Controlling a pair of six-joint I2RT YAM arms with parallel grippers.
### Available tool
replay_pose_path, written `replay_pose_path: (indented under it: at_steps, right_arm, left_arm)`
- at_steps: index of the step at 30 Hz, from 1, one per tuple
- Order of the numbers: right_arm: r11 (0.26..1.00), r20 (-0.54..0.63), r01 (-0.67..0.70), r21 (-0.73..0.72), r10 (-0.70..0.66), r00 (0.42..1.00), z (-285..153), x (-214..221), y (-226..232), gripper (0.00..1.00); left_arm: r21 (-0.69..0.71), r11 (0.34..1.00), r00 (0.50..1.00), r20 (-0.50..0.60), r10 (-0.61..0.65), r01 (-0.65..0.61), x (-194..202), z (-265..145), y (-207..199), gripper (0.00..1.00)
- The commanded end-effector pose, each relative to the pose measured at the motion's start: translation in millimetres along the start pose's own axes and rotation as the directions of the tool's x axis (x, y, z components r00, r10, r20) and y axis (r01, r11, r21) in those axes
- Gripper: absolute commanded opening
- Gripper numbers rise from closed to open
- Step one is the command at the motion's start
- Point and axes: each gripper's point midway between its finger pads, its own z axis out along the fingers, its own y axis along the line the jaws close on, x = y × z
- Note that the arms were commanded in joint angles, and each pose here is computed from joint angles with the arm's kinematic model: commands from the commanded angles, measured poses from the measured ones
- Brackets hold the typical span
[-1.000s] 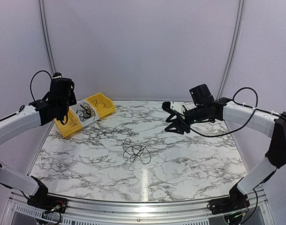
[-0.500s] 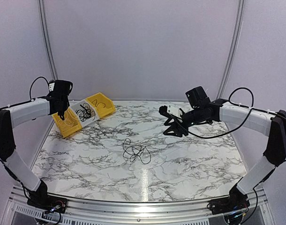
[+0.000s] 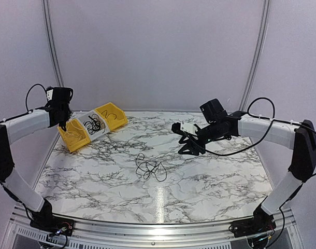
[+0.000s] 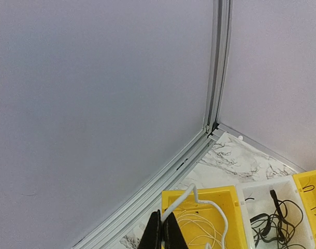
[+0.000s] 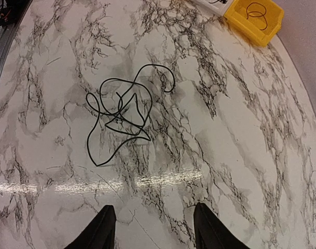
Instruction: Untangle the cables
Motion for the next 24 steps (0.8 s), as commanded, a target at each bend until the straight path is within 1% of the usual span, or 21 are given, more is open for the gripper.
replay_pose_path:
  at_steps: [1,5,8,16,22,24]
  right_arm:
    - [1.0,-0.022,0.017,-0.008,-0.018,1.0,4.0,-1.5,3.6,0.52]
    - [1.0,-0.028,0.021,-0.012,-0.021,0.999,5.8,-0.8,5.4,0.52]
    - [1.0,-0.033,0.021,-0.014,-0.022,0.999,6.8,-0.5,5.6,0.52]
    - [1.0,-0.038,0.025,-0.013,-0.025,0.999,6.3,-0.2,6.1,0.52]
    - [0.999,-0.048,0.022,-0.024,-0.023,0.999,9.4,2.8,7.7,0.52]
    - [0.999,-0.051,0.022,-0.029,-0.023,0.998,10.6,3.3,8.4,0.52]
  left_arm:
    - [0.02,0.996,0.992,0.087,-0.09,0.089,-33.7,-19.6,14.9,0.0]
    - [0.009,0.996,0.99,0.111,-0.091,0.09,-37.7,-23.6,21.7,0.0]
    - [0.013,0.997,0.993,0.096,-0.071,0.07,-30.6,-18.5,16.2,0.0]
    - [0.054,0.998,1.0,0.002,-0.009,0.009,8.7,9.2,-17.8,0.0]
    - [-0.01,0.998,0.997,-0.044,0.06,-0.06,41.4,40.6,-31.3,0.0]
    - [-0.017,0.998,0.997,-0.046,0.056,-0.057,45.5,47.9,-33.7,0.0]
